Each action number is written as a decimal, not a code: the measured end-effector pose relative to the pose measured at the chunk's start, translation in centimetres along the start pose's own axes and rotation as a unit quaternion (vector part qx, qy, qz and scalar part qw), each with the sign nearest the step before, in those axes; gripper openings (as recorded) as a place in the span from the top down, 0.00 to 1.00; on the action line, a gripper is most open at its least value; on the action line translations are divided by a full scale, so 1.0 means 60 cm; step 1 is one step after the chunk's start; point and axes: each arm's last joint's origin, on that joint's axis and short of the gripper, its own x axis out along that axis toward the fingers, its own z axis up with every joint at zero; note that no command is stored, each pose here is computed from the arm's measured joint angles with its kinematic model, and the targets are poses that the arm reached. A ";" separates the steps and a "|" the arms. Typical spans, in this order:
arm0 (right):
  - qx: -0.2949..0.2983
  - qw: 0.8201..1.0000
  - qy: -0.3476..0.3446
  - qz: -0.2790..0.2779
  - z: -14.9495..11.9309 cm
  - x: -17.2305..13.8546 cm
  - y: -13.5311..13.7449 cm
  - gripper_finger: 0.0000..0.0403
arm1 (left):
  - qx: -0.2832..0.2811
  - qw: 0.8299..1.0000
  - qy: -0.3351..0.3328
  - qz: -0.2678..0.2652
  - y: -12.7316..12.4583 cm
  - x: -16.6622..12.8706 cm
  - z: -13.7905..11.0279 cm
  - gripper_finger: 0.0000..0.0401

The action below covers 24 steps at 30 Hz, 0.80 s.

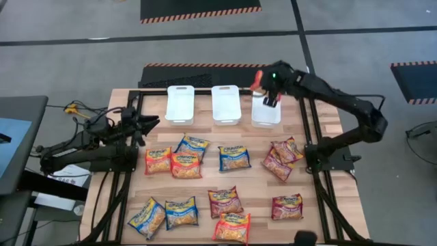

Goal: Sort Maruchan noodles
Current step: Put the top right orange noodle pack into the top right white bin

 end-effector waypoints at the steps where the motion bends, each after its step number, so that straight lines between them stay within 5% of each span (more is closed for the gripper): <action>1: -0.003 1.000 0.005 -0.002 -0.004 0.009 -0.008 0.99 | 0.000 1.000 -0.002 0.006 0.001 0.000 0.000 0.76; 8: -0.046 0.998 0.030 0.020 -0.017 0.073 -0.028 0.99 | -0.001 0.999 -0.016 0.042 0.004 0.000 0.002 0.76; 24: -0.141 0.982 0.089 0.083 -0.023 0.144 0.008 0.99 | -0.005 0.997 -0.026 0.067 0.006 -0.001 0.002 0.76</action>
